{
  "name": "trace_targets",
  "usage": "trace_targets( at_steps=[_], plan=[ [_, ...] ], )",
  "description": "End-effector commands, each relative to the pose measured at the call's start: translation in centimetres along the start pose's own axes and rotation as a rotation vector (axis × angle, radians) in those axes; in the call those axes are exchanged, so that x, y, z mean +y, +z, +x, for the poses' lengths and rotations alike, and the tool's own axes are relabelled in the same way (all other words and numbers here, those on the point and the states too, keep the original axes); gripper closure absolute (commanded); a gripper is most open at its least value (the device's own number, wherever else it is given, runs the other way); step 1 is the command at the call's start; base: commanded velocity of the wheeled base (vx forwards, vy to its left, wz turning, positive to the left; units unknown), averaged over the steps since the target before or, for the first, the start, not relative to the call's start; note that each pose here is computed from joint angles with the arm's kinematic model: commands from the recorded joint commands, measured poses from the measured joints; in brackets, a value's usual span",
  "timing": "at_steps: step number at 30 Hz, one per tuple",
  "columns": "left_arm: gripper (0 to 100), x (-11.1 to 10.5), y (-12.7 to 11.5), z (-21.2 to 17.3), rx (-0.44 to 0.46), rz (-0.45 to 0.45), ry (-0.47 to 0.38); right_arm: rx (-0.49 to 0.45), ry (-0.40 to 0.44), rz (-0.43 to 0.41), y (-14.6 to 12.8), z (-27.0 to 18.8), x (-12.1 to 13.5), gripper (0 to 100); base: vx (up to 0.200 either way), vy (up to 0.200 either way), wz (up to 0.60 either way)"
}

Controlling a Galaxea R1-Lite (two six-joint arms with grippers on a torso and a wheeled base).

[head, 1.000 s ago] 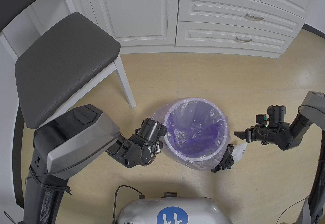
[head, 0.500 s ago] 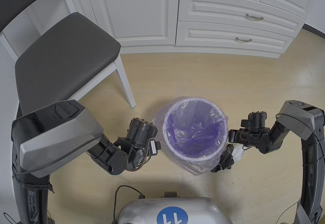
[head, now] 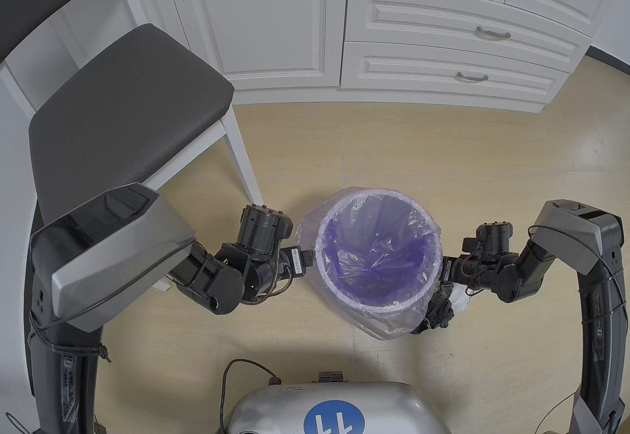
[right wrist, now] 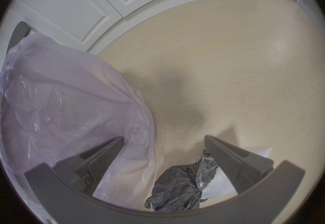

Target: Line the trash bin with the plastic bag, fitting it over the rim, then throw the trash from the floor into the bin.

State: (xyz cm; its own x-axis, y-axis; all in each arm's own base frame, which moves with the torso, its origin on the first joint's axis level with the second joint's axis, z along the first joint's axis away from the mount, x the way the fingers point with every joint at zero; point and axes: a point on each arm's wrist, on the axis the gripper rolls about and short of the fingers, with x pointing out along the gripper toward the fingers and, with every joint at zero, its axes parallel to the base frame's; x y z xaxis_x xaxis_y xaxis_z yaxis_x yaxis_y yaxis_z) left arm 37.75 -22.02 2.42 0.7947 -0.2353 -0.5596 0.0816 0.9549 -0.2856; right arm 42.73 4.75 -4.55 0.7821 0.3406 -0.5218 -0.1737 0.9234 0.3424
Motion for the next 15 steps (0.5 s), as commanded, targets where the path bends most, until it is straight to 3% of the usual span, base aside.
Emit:
trace_targets(
  at_steps=[1,4,9,15],
  plan=[
    [0,2.3,-1.3,4.3,0.029,0.014,0.048,-0.016,0.002,0.001,0.2,-0.1,-0.2,0,0.000,0.000,0.00],
    [0,2.7,-1.4,5.3,0.029,0.005,0.045,-0.021,0.011,0.001,0.4,-0.4,-0.1,0,0.000,0.000,0.00],
    [0,2.8,-1.5,6.2,0.064,-0.015,-0.049,-0.021,0.021,0.006,0.6,-0.7,0.1,0,0.000,0.000,0.00],
    [0,3.3,-1.5,8.7,0.073,-0.012,-0.040,-0.002,0.031,-0.001,0.1,-0.6,0.6,0,0.000,0.000,0.00]
  ],
)
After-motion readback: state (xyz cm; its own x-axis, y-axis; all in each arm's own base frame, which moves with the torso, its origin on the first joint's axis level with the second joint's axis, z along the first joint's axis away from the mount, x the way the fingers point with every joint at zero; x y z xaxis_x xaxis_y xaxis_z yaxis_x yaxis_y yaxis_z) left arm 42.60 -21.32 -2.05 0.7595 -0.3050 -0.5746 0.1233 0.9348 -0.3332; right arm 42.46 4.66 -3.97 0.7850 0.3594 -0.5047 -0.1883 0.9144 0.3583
